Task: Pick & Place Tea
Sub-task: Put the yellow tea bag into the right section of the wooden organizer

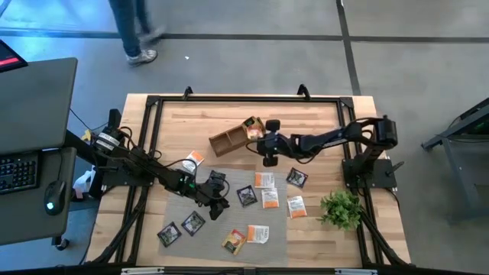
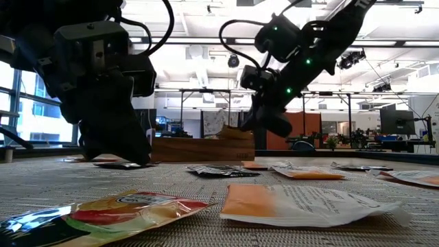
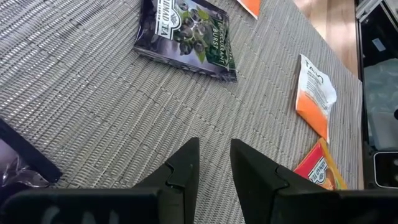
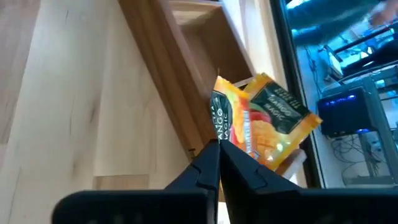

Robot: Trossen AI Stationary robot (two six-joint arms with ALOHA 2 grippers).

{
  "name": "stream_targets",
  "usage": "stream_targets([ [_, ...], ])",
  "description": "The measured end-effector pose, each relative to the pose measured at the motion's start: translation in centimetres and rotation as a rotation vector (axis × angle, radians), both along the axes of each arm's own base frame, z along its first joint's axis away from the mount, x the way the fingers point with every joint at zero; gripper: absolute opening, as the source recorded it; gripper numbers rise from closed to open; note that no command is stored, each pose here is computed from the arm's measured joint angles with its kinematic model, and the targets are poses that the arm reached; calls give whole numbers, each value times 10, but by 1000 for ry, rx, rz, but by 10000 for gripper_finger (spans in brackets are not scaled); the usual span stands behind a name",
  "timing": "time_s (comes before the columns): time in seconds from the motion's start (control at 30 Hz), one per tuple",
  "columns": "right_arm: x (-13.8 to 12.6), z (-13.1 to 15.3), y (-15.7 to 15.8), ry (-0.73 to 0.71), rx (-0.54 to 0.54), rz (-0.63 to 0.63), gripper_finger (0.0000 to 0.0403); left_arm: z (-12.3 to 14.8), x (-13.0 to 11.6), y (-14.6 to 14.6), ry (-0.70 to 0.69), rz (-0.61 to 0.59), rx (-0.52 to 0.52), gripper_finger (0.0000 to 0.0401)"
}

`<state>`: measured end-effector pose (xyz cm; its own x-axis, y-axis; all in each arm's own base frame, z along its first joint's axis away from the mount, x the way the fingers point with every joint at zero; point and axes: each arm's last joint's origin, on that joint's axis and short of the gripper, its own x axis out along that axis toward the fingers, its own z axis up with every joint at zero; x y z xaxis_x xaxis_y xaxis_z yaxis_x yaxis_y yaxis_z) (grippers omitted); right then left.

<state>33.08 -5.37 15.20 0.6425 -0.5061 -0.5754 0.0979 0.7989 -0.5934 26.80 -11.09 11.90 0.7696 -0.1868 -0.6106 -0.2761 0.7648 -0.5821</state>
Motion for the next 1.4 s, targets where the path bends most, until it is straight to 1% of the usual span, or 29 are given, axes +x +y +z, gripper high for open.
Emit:
stream_targets([
  [0.17, 0, 10, 0, -36, -13, 8, 4, 0, 0, 0, 0, 0, 0, 90],
  [0.27, 5, 26, -3, -110, 52, 23, 3, 0, 0, 0, 0, 0, 0, 90],
  [0.33, 9, 36, -6, -133, 73, 40, 2, 0, 0, 0, 0, -1, 0, 90],
  [0.4, 13, 45, -12, -120, 55, 20, 2, 0, 0, 0, -1, -1, -1, 90],
  [0.5, 15, 58, -25, -40, 57, -19, 2, 0, 0, 0, 1, -6, -4, 90],
  [0.6, 14, 74, -37, 59, 137, -25, 1, 0, 0, -1, 4, -17, -12, 90],
  [0.67, 13, 86, -45, 93, 183, -19, 1, 0, 0, -1, 3, -20, -9, 90],
  [0.7, 13, 93, -49, 88, 212, -5, 1, 0, 0, -1, 2, -21, -8, 90],
  [0.8, 14, 106, -61, 37, 343, 56, 1, 0, 0, 0, -3, -12, -2, 90],
  [0.9, 14, 103, -74, 36, 380, 42, 1, 1, 2, 5, -9, 18, 6, 90],
  [1.0, 11, 90, -84, 89, 432, 23, 0, 9, 5, 12, -39, 41, 2, 90],
  [1.07, 10, 82, -89, 126, 462, 14, 0, 13, 6, 19, -56, 46, 20, 90],
  [1.17, 12, 74, -94, 132, 476, 8, 0, 25, 8, 28, -103, 53, 44, 90],
  [1.27, 14, 67, -94, 138, 517, 34, 0, 40, 6, 38, -146, 45, 65, 90],
  [1.33, 16, 62, -95, 157, 511, 41, 0, 51, 4, 46, -181, 37, 79, 90],
  [1.4, 16, 59, -97, 176, 480, 24, 0, 61, 0, 54, -189, 33, 106, 90],
])
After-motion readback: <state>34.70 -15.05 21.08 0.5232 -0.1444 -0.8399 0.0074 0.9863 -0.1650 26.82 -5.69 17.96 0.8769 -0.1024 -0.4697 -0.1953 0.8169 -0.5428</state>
